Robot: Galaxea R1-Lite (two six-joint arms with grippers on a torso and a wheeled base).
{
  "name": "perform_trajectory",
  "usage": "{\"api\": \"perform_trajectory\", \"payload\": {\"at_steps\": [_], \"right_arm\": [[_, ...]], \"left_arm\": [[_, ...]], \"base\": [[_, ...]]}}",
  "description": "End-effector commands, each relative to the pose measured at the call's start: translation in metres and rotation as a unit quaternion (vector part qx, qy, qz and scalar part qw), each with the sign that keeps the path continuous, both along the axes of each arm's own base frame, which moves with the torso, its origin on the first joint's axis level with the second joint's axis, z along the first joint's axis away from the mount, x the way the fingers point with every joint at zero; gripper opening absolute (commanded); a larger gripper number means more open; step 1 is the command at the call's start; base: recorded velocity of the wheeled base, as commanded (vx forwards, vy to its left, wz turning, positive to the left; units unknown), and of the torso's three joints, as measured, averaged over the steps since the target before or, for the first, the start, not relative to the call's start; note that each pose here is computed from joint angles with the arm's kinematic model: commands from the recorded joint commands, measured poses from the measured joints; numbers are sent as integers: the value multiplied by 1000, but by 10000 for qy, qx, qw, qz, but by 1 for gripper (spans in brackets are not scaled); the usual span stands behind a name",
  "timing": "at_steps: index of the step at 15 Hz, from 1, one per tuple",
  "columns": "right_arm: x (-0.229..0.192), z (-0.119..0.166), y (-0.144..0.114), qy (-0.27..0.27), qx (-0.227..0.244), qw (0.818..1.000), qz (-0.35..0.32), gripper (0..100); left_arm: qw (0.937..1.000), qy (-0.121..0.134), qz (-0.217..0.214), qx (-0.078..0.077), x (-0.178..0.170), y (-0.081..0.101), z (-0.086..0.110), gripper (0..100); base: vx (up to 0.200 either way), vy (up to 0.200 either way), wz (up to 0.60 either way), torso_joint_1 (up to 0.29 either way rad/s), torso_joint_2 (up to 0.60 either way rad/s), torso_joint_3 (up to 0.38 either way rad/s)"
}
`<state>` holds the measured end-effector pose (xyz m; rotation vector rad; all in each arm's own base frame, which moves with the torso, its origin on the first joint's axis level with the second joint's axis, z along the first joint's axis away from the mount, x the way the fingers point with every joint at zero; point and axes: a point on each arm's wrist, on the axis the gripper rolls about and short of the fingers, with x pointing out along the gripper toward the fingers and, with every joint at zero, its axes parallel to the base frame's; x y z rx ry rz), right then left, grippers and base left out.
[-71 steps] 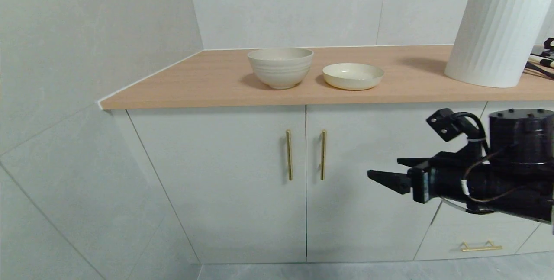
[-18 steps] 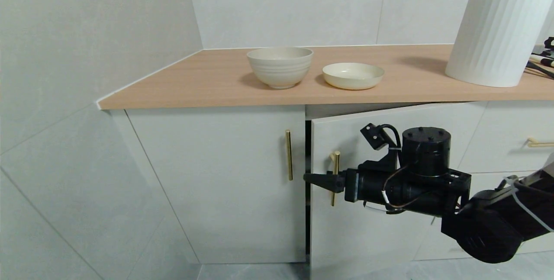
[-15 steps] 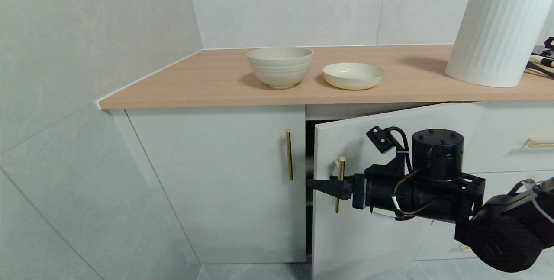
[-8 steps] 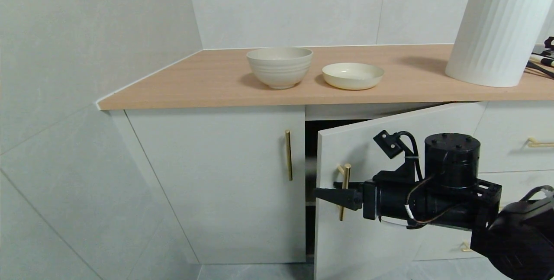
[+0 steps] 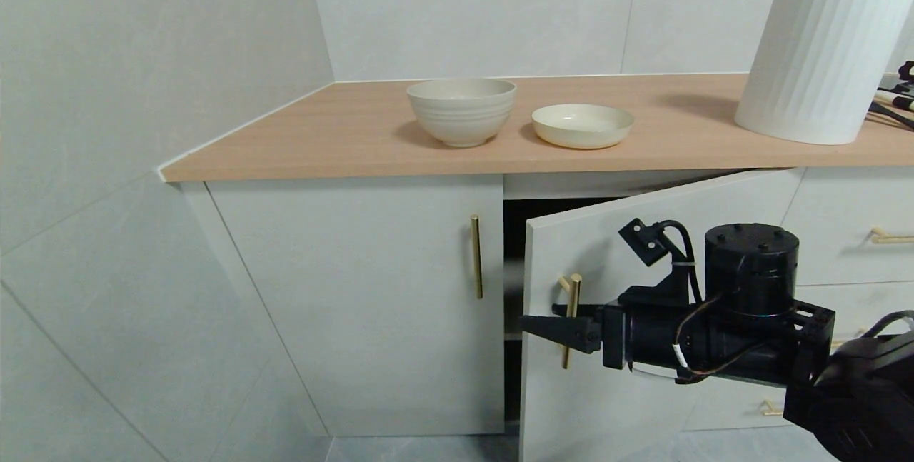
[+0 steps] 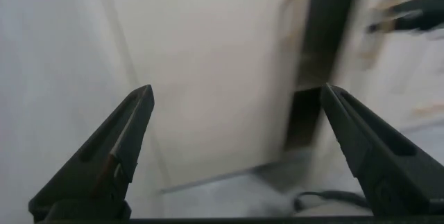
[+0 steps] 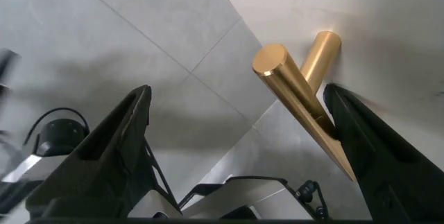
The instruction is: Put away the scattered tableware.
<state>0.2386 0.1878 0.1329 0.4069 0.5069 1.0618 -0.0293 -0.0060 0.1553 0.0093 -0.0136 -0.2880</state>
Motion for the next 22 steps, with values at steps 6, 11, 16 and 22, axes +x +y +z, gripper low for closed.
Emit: {"api": "perform_trajectory", "payload": {"at_steps": [6,11,16,22], "right_arm": [[-2,2,2,-21,24,10000,52,100],[-2,3,1,-41,37,10000,45,100],[-2,3,3,-48,34,10000,69,100],[-3,1,3,-23,15,10000,77,100]], "left_arm": [[9521,2271,-2047,101,184,-45,72,100],[9282,2686,-2575,34,249,-96,28,100],[9057,3020,-2877,-759,258,-135,-2,100],[8993,3188,-2912,-697,261,-144,-13,100]], "base": [[0,0,0,0,0,0],[0,0,0,0,0,0],[0,0,0,0,0,0],[0,0,0,0,0,0]]}}
